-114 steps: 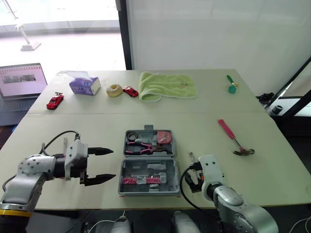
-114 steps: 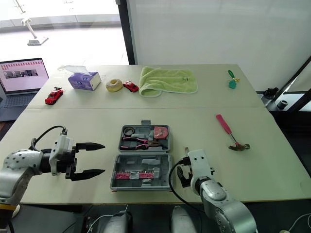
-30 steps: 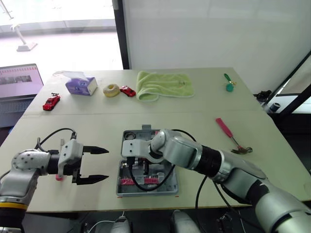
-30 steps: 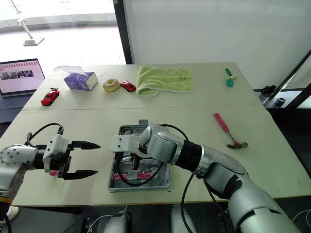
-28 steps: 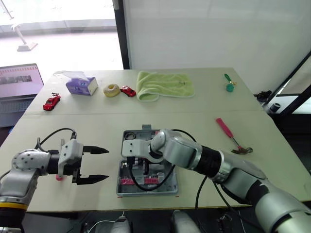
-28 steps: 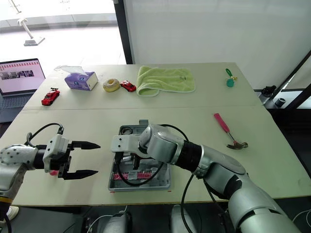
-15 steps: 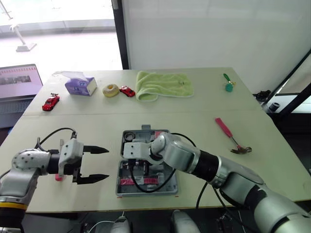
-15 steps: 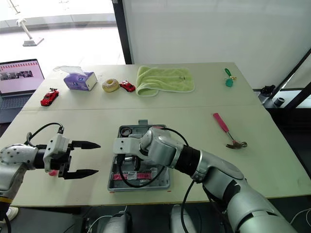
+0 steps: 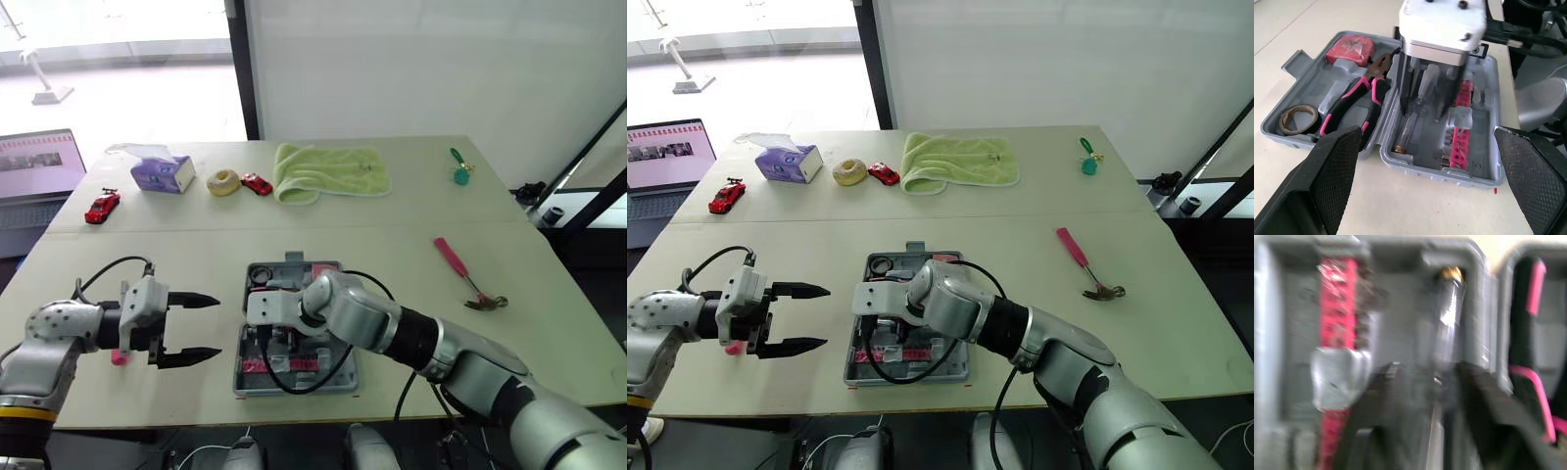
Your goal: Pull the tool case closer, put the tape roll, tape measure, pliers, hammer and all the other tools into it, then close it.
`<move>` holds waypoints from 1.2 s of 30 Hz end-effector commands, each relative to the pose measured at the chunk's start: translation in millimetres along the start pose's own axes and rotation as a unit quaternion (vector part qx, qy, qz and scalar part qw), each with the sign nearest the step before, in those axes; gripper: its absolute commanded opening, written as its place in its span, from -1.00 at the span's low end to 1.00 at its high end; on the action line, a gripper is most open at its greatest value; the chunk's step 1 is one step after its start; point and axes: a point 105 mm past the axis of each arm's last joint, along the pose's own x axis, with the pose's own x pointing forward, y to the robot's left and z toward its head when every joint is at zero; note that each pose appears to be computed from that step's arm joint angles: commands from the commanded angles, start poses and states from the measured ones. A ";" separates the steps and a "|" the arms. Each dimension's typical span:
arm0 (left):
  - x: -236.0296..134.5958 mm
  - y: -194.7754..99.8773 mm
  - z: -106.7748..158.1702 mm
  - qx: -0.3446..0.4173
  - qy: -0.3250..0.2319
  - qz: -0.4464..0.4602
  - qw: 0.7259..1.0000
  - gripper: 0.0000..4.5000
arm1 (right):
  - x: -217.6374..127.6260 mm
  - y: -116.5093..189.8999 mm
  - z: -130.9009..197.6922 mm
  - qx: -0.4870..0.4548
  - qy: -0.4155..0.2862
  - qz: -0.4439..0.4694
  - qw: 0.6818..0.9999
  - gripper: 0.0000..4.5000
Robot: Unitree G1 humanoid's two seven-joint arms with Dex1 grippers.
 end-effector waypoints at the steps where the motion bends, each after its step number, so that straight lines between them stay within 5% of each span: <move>1: -1.3 2.3 9.7 0.019 -0.009 0.003 1.000 1.00 | -12.8 -9.0 14.3 -0.001 -0.026 -0.024 0.999 0.17; 8: 0.0 2.2 10.4 0.020 -0.008 0.003 1.000 1.00 | -18.6 -11.4 16.6 0.011 -0.036 -0.033 0.999 0.17; 11: 0.4 2.8 10.8 0.020 -0.009 0.003 1.000 1.00 | -19.8 -12.3 15.3 0.015 -0.036 -0.035 0.999 -0.18; 15: 1.1 3.2 11.2 0.021 -0.008 0.002 1.000 1.00 | -21.3 -13.3 13.6 0.020 -0.034 -0.036 0.999 -0.99; 36: 1.8 0.5 10.6 0.018 -0.006 -0.002 1.000 1.00 | 7.6 1.6 -42.0 0.087 0.031 -0.009 0.996 -0.99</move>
